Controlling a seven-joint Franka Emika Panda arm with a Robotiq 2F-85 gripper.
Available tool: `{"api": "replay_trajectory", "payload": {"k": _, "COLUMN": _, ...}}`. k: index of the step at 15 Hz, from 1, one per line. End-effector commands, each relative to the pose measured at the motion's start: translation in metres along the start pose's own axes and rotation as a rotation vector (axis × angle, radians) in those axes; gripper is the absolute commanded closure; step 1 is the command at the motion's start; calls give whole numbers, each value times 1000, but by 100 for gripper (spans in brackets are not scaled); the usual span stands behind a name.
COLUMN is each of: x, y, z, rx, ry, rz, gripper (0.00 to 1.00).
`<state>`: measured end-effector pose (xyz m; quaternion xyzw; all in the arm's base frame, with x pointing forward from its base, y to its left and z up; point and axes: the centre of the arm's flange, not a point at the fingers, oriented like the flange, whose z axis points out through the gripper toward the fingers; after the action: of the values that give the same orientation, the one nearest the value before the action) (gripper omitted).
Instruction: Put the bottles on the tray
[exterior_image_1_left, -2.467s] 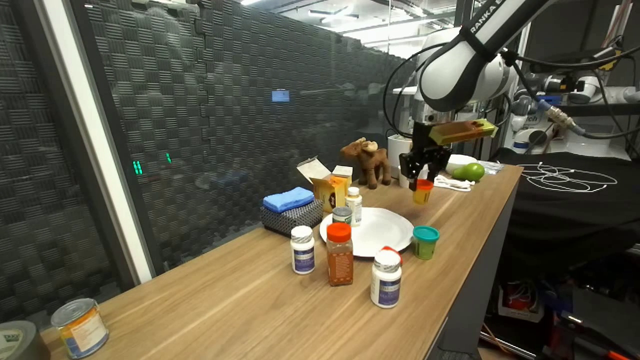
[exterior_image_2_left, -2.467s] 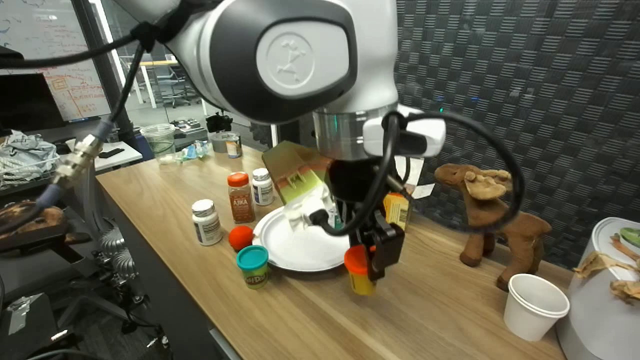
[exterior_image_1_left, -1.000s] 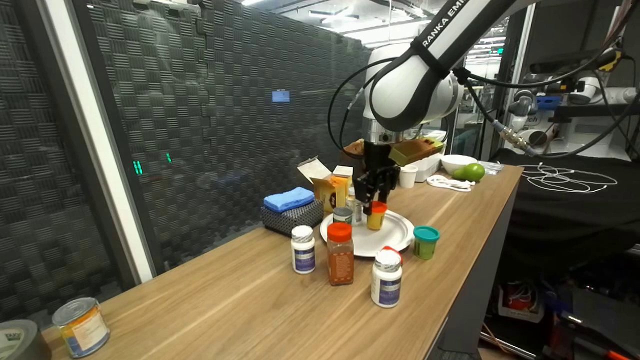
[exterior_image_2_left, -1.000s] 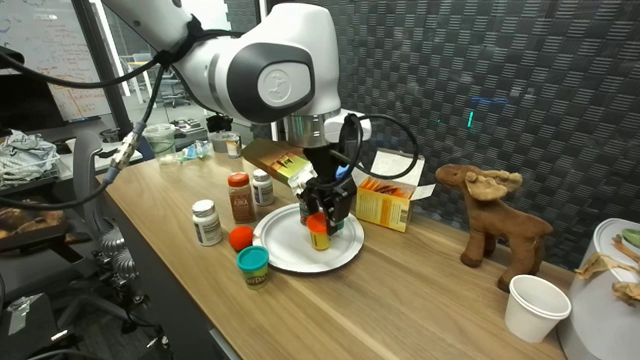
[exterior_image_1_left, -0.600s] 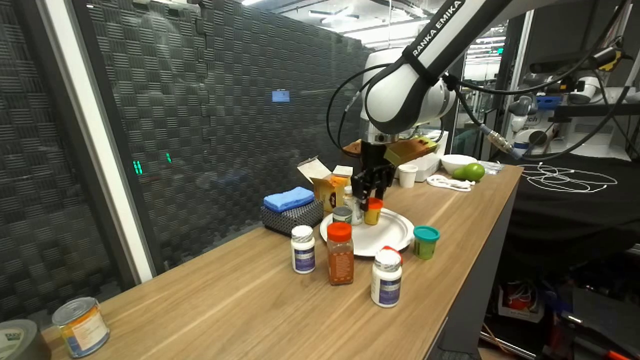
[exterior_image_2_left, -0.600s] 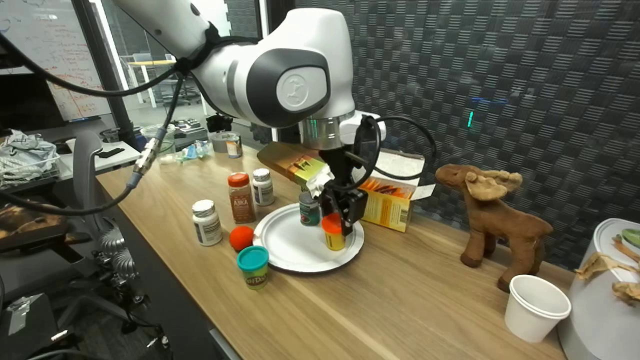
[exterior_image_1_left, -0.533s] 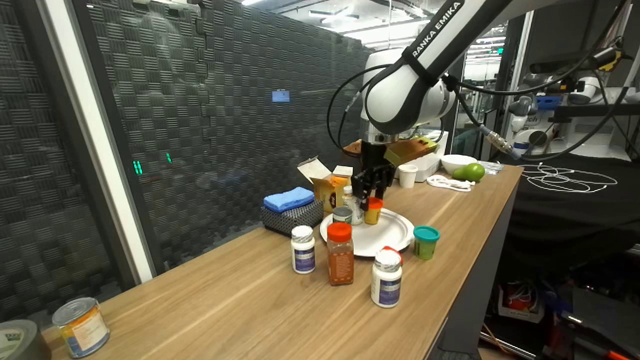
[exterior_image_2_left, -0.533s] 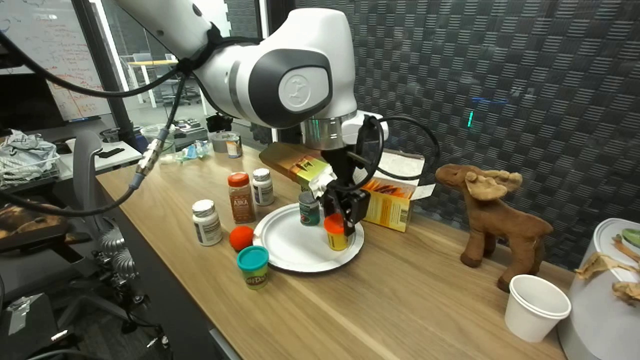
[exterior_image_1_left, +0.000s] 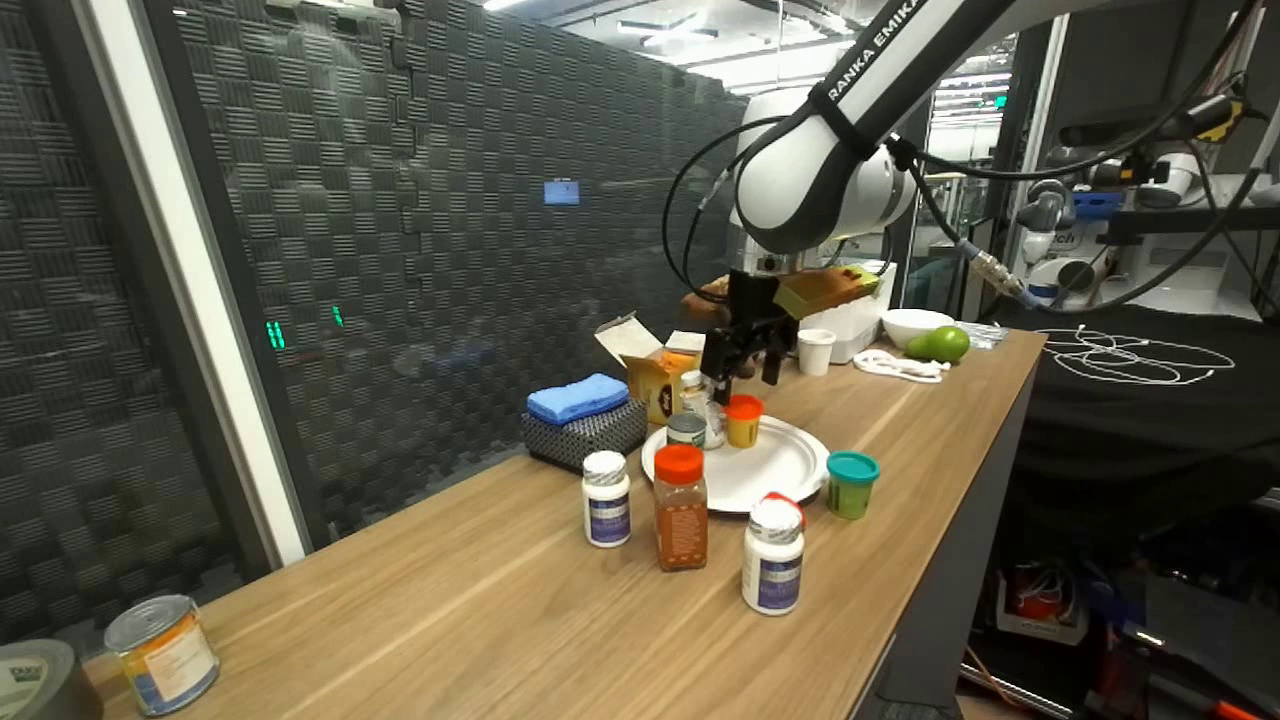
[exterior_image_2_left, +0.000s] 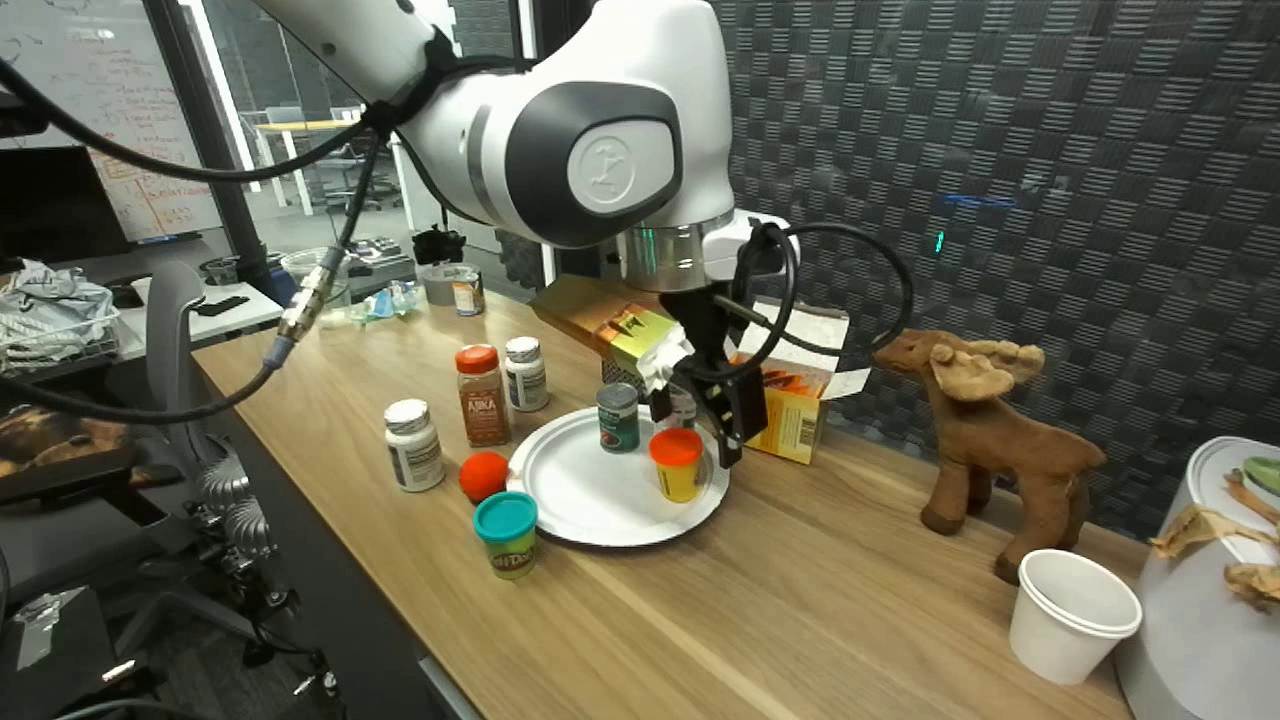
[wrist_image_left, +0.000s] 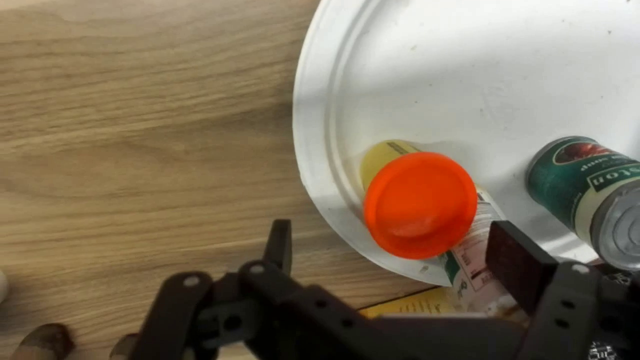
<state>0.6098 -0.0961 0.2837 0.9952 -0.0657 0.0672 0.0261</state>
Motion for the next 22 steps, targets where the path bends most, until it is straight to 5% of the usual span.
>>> {"api": "replay_trajectory", "payload": {"k": 1, "x": -12, "y": 8, "z": -40, "rx": 22, "ry": 39, "rz": 3, "gripper": 0}}
{"api": "replay_trajectory", "payload": {"k": 6, "x": -54, "y": 7, "z": -83, "rx": 94, "ry": -28, "rz": 70, "gripper": 0}}
{"api": "replay_trajectory", "payload": {"k": 10, "x": -103, "y": 2, "z": -92, "rx": 73, "ry": -101, "rz": 127, "gripper": 0}}
{"api": "replay_trajectory", "payload": {"k": 22, "x": -154, "y": -45, "z": -31, "rx": -45, "ry": -226, "rz": 237, "gripper": 0}}
